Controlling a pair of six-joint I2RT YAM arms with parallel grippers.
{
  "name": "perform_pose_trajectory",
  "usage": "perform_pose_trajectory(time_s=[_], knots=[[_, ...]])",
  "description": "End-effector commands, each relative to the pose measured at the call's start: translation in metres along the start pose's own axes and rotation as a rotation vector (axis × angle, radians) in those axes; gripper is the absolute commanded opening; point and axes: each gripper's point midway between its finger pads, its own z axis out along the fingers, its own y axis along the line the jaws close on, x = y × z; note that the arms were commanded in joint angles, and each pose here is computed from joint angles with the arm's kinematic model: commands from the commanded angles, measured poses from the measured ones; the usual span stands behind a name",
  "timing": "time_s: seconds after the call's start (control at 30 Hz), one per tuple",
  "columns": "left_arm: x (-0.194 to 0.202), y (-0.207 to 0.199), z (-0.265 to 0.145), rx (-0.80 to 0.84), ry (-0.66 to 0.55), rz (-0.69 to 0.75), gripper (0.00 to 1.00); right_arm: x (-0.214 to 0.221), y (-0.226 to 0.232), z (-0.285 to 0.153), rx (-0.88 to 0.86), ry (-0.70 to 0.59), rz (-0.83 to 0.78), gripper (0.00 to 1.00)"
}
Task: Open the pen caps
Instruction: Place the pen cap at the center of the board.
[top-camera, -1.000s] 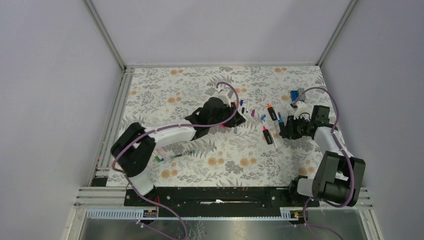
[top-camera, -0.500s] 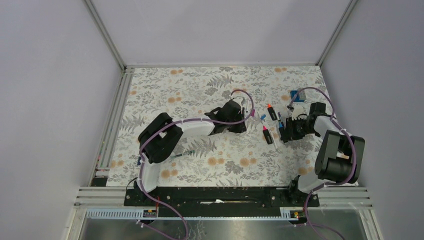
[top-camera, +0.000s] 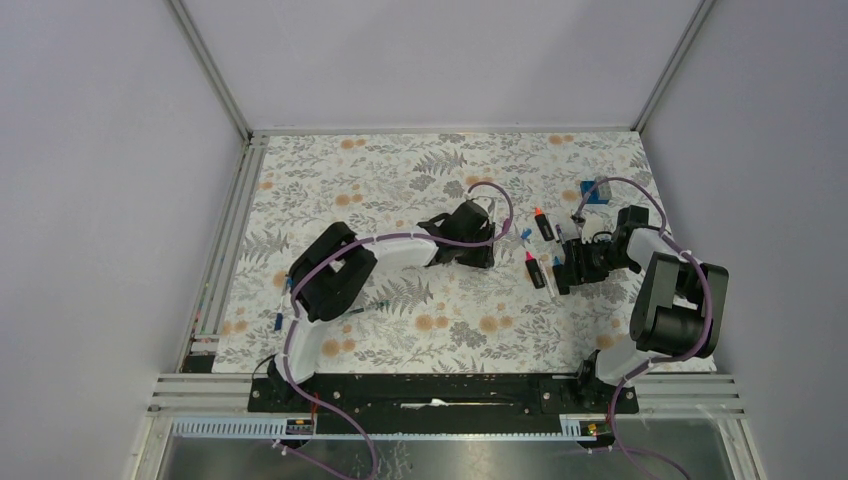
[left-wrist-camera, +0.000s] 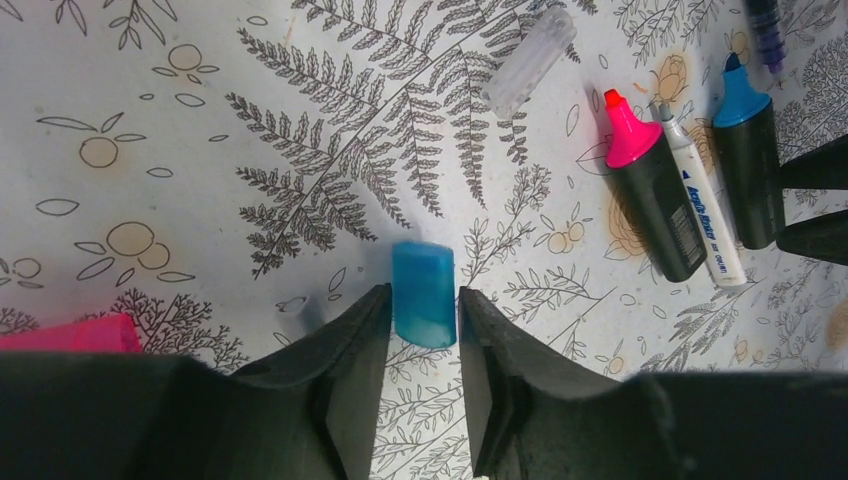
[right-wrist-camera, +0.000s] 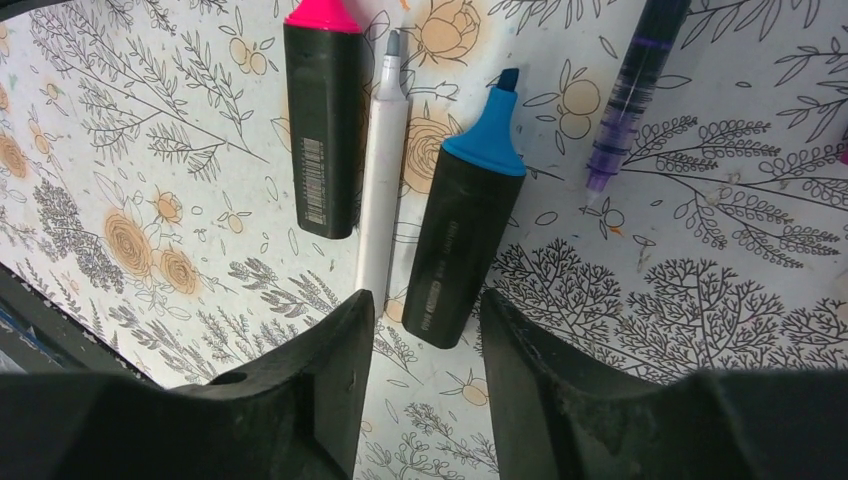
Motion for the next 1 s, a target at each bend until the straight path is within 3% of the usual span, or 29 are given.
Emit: perform_pose_trajectory(time_s=[0.0,0.33,0.47,0.57,0.7,0.83,0.97], knots=[[-0.045,-0.024,-0.036,0.033,-0.128,0.033,0.4,-0.012,0.003,-0.011,0.004,-0.031,-0.037,0.51],[-0.08,-0.021,-0.121,-0.008,-0.335,0.093,0.44,-0.027,0.02,-0.029,-0.002,-0.132,-0.133,0.61],[-0.078,0.002,-0.169,-0.082,-0.432,0.096,0.55,-0.034,0.031,-0.036,-0.03,-0.182,-0.179,0.63],[-0.069,0.028,-0.202,-0.168,-0.497,0.068,0.69,-0.037,0.038,-0.039,-0.049,-0.214,-0.206,0.64],[-0.047,0.068,-0.234,-0.262,-0.54,-0.012,0.98,-0.04,0.044,-0.041,-0.063,-0.241,-0.226,0.66],[-0.016,0.106,-0.246,-0.303,-0.508,-0.17,0.99,-0.042,0.048,-0.043,-0.078,-0.256,-0.235,0.66],[0.017,0.141,-0.251,-0.361,-0.487,-0.436,0.99,-0.042,0.05,-0.043,-0.086,-0.26,-0.238,0.66]])
